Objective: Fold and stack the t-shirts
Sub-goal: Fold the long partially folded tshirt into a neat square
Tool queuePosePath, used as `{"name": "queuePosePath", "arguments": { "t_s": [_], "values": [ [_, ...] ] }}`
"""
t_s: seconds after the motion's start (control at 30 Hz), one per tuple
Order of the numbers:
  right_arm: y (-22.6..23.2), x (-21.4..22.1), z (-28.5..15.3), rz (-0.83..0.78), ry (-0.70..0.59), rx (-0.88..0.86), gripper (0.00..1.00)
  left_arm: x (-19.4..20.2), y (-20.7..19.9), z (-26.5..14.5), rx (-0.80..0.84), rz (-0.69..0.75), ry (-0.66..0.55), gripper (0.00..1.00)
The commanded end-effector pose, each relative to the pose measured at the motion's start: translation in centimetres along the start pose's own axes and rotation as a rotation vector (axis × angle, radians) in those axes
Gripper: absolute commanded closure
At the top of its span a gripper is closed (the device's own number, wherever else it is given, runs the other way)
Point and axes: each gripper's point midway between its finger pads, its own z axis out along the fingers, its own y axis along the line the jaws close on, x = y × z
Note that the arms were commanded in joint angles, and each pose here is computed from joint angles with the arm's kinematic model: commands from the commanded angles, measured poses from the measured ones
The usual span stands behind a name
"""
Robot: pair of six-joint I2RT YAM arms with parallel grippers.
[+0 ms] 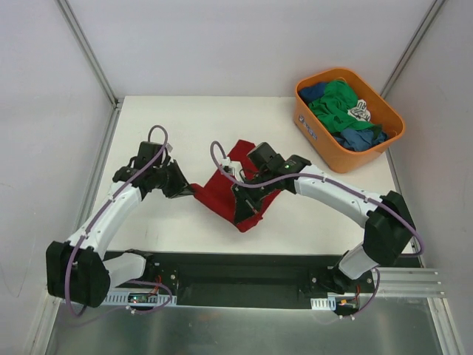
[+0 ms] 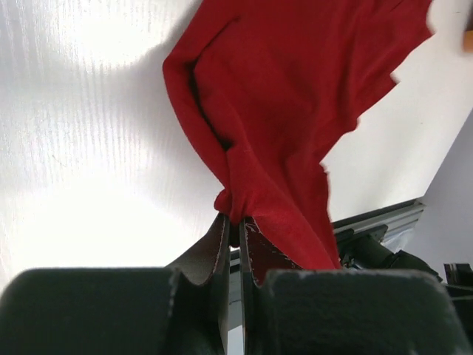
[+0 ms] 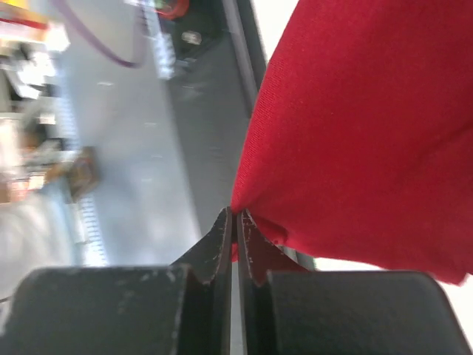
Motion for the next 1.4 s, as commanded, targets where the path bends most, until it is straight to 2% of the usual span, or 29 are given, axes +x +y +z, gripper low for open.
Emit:
{"name": "queuePosePath", "arguments": {
  "t_s": [0.0, 0.13, 0.33, 0.7, 0.9, 1.0, 1.1, 1.37],
  "values": [
    [4.3, -0.7, -3.0, 0.106, -0.035, -0.228, 0.99, -2.4, -1.8, -2.7, 0.014, 0.029, -0.138, 1.0],
    [2.5, -1.5, -4.6, 0.127, -0.096, -0.16, 0.99, -4.4, -3.1, -3.5, 0.017, 0.069, -0.192, 1.0],
    [-1.8, -1.9, -6.9, 0.284, -0.175, -0.051, 0.99, -7.3, -6.0, -2.4, 0.051, 0.119, -0.154, 1.0],
    [-8.5, -2.1, -11.0, 0.441, -0.286, 0.112, 0.99, -12.1, -11.3, 1.5, 0.121, 0.177, -0.089, 1.0],
    [-12.5, -1.7, -11.6, 0.526, -0.292, 0.178, 0.99, -14.0, -13.8, 5.8, 0.155, 0.23, -0.026, 1.0],
    [-14.8, -1.0, -11.7, 0.597, -0.286, 0.19, 0.99, -14.5, -13.5, 10.6, 0.126, 0.264, 0.025, 1.0],
    [-17.7, 0.1, -11.8, 0.674, -0.282, 0.236, 0.99, -14.8, -14.3, 13.9, 0.166, 0.263, 0.084, 1.0],
    [-23.3, 0.5, -12.1, 0.746, -0.278, 0.322, 0.95, -16.9, -15.7, 19.6, 0.187, 0.255, 0.08, 0.99]
  ]
}}
